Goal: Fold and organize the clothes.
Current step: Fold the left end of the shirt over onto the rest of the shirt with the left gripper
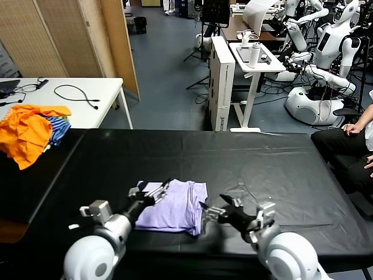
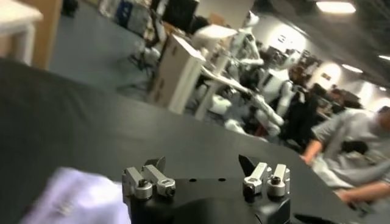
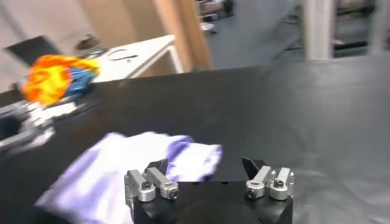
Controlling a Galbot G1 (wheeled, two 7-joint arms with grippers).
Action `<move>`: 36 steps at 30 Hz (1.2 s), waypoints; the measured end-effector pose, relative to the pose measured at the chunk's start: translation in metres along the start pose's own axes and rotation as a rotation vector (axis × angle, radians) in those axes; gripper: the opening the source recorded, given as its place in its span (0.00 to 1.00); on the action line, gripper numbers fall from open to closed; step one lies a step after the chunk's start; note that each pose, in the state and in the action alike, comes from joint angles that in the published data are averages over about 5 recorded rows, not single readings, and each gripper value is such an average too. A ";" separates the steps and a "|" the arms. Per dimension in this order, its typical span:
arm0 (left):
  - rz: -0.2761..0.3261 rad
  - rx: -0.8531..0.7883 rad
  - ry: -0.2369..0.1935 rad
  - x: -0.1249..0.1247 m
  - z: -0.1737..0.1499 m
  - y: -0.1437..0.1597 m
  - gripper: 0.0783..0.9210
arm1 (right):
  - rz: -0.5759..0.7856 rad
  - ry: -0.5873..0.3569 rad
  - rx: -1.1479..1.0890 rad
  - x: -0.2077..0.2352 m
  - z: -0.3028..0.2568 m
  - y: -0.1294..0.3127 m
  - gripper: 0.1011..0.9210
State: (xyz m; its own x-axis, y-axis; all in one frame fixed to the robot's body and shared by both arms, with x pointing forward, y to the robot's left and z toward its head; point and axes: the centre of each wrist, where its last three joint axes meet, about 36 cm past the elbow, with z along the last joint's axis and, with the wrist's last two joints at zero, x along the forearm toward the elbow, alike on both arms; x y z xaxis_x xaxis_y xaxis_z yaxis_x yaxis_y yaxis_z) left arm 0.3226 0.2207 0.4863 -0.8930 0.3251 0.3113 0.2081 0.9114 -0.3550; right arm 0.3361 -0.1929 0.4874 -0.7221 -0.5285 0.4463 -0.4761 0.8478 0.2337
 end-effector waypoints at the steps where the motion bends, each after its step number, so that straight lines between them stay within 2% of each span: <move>1: -0.006 -0.007 0.000 0.000 0.001 0.001 0.98 | -0.002 0.002 0.005 -0.004 0.001 0.002 0.98; 12: -0.059 -0.030 0.008 0.000 0.010 0.010 0.98 | -0.001 0.024 -0.019 -0.047 0.014 0.004 0.98; 14: -0.062 -0.029 0.011 0.000 0.011 0.010 0.98 | -0.001 0.024 -0.029 -0.054 0.016 0.004 0.95; 18: -0.065 -0.028 0.013 0.001 0.013 0.011 0.98 | -0.001 0.022 -0.040 -0.064 0.019 0.005 0.78; 21: -0.070 -0.029 0.014 0.001 0.014 0.011 0.98 | -0.001 0.021 -0.040 -0.066 0.021 0.005 0.58; 26: -0.080 -0.035 0.015 0.002 0.015 0.012 0.98 | 0.015 0.028 -0.040 -0.060 0.023 0.005 0.20; 28: -0.083 -0.036 0.014 0.002 0.016 0.012 0.98 | 0.031 0.040 -0.039 -0.056 0.024 0.005 0.10; 29: -0.085 -0.037 0.013 0.002 0.016 0.012 0.98 | 0.040 0.047 -0.039 -0.054 0.025 0.004 0.07; 36: -0.096 -0.044 0.003 -0.003 0.019 0.016 0.98 | 0.078 0.077 -0.069 -0.043 0.037 -0.002 0.06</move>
State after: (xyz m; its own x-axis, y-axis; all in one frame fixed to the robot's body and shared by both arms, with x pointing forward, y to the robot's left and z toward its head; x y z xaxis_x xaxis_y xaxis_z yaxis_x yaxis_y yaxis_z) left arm 0.3209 0.2297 0.4628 -0.9087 0.2359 0.3445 0.1386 0.9487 -0.2841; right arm 0.3496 -0.1734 0.4357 -0.7139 -0.4581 0.5296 -0.3824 0.8886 0.2532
